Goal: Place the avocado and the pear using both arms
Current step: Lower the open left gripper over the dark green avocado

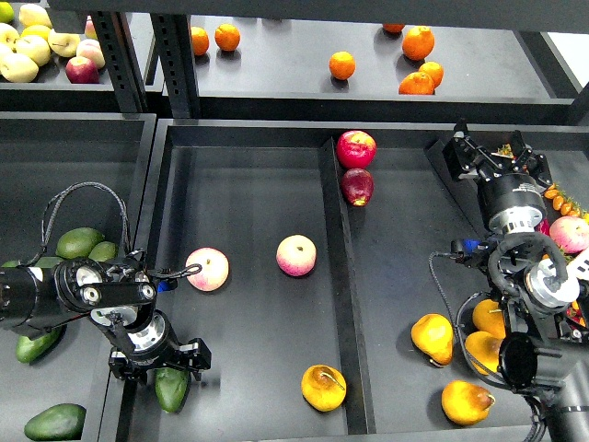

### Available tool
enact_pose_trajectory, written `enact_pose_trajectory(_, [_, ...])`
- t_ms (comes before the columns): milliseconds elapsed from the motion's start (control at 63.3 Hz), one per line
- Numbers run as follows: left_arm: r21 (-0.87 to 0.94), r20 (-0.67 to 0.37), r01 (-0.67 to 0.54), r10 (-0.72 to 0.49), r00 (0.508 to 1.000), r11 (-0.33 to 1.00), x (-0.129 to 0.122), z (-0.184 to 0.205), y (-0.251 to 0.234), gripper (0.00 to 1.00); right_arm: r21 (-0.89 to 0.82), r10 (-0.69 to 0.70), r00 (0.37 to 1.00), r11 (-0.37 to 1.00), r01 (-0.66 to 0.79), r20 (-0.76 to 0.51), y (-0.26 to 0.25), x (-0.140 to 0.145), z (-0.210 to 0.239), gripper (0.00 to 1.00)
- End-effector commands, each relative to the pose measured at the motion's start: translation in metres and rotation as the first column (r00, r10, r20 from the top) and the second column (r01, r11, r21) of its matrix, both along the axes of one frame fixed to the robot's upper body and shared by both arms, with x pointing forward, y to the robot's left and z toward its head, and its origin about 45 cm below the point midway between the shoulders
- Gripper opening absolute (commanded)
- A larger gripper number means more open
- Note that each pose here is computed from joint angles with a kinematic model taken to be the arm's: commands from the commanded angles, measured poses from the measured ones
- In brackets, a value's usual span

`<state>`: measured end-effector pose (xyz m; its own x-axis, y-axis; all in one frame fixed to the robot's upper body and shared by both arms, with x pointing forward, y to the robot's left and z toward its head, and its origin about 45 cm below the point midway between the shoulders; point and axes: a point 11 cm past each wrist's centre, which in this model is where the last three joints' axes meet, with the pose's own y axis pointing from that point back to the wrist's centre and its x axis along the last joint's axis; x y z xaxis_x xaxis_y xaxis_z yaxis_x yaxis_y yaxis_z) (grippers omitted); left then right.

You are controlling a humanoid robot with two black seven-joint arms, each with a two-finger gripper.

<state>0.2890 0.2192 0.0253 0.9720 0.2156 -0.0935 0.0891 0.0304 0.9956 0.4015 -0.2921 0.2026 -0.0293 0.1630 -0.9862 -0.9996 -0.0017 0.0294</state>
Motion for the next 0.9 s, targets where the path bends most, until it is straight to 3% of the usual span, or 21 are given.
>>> enact_pose_trajectory(0, [0.001, -0.002, 0.002, -0.002, 1.000, 1.000, -0.001, -0.002, -0.002, 0.97, 0.000, -0.001, 1.000, 1.000, 0.001, -0.001, 0.000, -0.001, -0.001, 1.00])
enact_pose_trajectory(316, [-0.013, -0.009, -0.014, 0.014, 1.000, 1.000, -0.004, -0.006, -0.006, 0.73, 0.000, -0.003, 1.000, 1.000, 0.003, -0.004, -0.001, -0.002, -0.002, 1.00])
enact_pose_trajectory(490, [-0.032, -0.009, -0.028, 0.027, 1.000, 0.999, -0.003, -0.005, -0.011, 0.55, 0.000, -0.004, 1.000, 1.000, 0.004, -0.002, -0.001, -0.002, -0.002, 1.00])
enact_pose_trajectory(885, [-0.049, -0.015, -0.040, 0.039, 0.999, 0.998, -0.004, -0.004, -0.014, 0.36, 0.000, -0.004, 1.000, 1.000, 0.004, -0.002, -0.001, -0.002, -0.002, 1.00])
